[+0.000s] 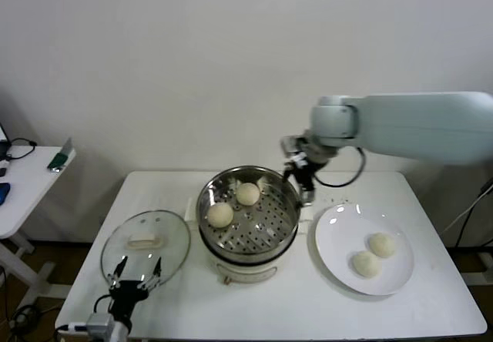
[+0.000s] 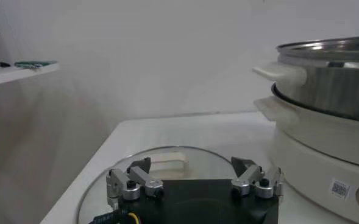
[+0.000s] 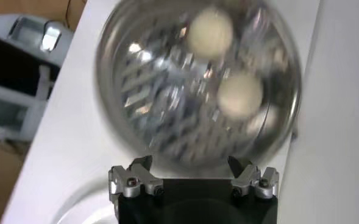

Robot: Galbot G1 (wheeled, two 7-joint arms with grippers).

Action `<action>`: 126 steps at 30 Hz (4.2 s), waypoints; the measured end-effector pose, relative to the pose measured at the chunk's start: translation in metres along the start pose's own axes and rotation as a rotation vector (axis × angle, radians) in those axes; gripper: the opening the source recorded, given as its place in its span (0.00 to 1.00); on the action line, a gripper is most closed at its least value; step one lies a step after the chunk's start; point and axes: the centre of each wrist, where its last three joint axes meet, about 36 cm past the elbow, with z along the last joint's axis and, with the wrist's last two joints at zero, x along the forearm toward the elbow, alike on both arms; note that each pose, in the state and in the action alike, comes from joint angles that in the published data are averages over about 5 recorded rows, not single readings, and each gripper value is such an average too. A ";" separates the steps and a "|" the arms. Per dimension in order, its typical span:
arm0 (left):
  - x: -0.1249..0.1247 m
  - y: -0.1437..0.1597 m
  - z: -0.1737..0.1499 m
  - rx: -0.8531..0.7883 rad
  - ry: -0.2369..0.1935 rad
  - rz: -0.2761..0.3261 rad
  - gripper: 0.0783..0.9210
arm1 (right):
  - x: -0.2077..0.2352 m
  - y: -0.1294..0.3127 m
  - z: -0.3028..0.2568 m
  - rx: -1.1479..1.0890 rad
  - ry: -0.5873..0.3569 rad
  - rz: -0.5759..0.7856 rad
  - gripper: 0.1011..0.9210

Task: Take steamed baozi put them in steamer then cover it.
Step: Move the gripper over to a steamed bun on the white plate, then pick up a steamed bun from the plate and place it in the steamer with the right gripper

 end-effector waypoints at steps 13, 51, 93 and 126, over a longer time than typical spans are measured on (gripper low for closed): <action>-0.001 0.001 0.000 0.003 -0.002 -0.007 0.88 | -0.073 0.077 0.109 -0.118 0.060 -0.053 0.88; -0.001 0.001 0.002 -0.007 0.005 -0.006 0.88 | -0.191 0.111 0.143 -0.225 0.101 -0.052 0.77; 0.000 0.001 -0.003 -0.025 0.001 -0.007 0.88 | 0.010 -0.023 -0.135 1.099 -0.044 0.097 0.77; 0.001 0.002 0.000 -0.031 0.008 -0.013 0.88 | -0.094 -0.010 -0.177 1.257 -0.098 0.044 0.88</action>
